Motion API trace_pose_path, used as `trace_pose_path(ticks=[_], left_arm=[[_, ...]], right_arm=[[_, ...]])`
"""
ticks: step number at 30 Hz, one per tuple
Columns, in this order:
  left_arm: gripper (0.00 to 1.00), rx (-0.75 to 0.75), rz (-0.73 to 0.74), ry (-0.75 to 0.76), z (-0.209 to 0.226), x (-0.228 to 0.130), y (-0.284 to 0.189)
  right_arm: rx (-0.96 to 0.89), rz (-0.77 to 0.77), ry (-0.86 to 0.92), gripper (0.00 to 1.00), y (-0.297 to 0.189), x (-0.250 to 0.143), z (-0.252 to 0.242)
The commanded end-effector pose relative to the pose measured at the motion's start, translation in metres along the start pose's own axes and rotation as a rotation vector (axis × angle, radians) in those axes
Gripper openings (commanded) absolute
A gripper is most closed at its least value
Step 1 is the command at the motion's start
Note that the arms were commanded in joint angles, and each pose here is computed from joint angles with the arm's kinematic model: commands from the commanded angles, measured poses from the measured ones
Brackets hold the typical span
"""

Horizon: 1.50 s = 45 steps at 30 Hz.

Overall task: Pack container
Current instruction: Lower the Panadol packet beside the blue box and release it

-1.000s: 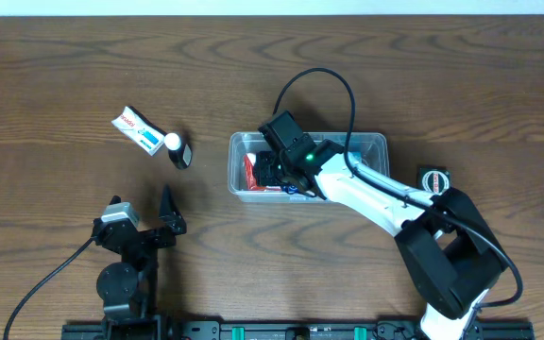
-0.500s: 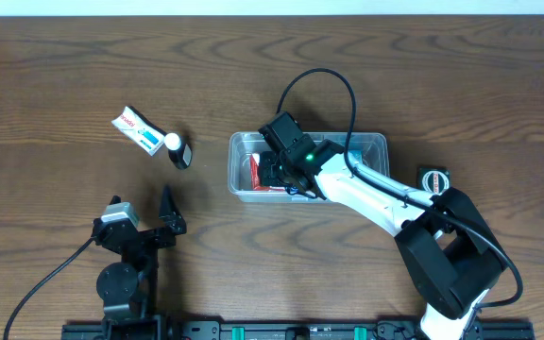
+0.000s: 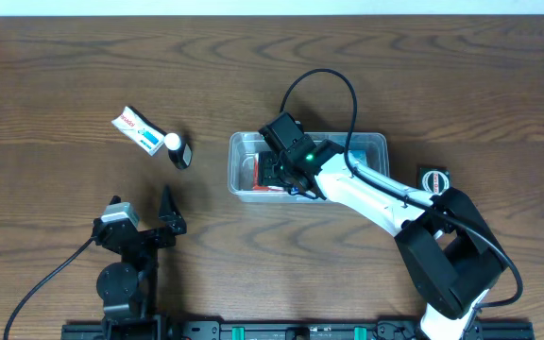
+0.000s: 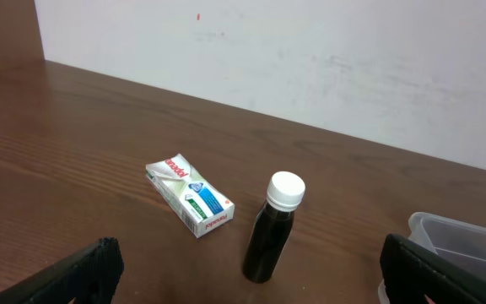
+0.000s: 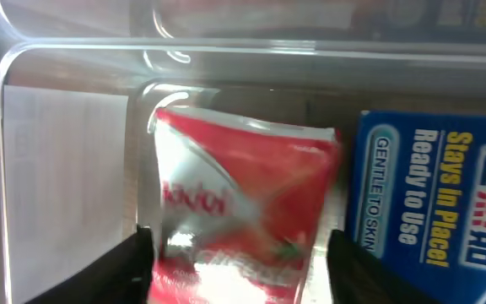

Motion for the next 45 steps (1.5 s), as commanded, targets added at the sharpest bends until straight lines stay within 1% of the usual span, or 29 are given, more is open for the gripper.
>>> trace_pose_path(ticks=[1, 11, 16, 17, 22, 30, 41, 45], left_arm=[[0.98, 0.009, 0.048, 0.008, 0.0015, -0.0127, 0.0008], [0.98, 0.009, 0.048, 0.008, 0.0015, -0.0127, 0.0008], [0.98, 0.009, 0.048, 0.008, 0.0015, -0.0127, 0.0008], [0.98, 0.009, 0.048, 0.008, 0.0015, -0.0126, 0.0008], [0.98, 0.009, 0.048, 0.008, 0.0015, -0.0127, 0.0008], [0.98, 0.009, 0.048, 0.008, 0.0015, -0.0127, 0.0008], [0.98, 0.009, 0.048, 0.008, 0.0015, -0.0127, 0.0008], [0.98, 0.009, 0.048, 0.008, 0.0015, -0.0127, 0.0008]], right_arm=[[-0.016, -0.007, 0.001, 0.66, 0.0018, -0.0021, -0.0016], [-0.015, -0.007, 0.001, 0.67, 0.0018, -0.0021, -0.0015], [-0.012, -0.009, -0.007, 0.75, 0.0018, -0.0018, -0.0008], [-0.009, -0.011, -0.012, 0.75, 0.0018, -0.0014, -0.0002], [0.022, -0.002, -0.062, 0.75, 0.0018, -0.0017, 0.0044], [0.023, -0.003, -0.066, 0.74, 0.0017, -0.0015, 0.0047], [0.034, -0.001, -0.085, 0.68, 0.0014, -0.0015, 0.0067], [0.034, -0.002, -0.086, 0.70, 0.0014, -0.0014, 0.0067]])
Point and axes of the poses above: each gripper's point midway between its finger pads, its own y axis out along the fingers, its own z axis along the line the jaws close on, x = y × z, the point moved 6 cm from there along -y, back along the fingers, and after that the axes turned 12 degrees about y, right-handed, at the moved point
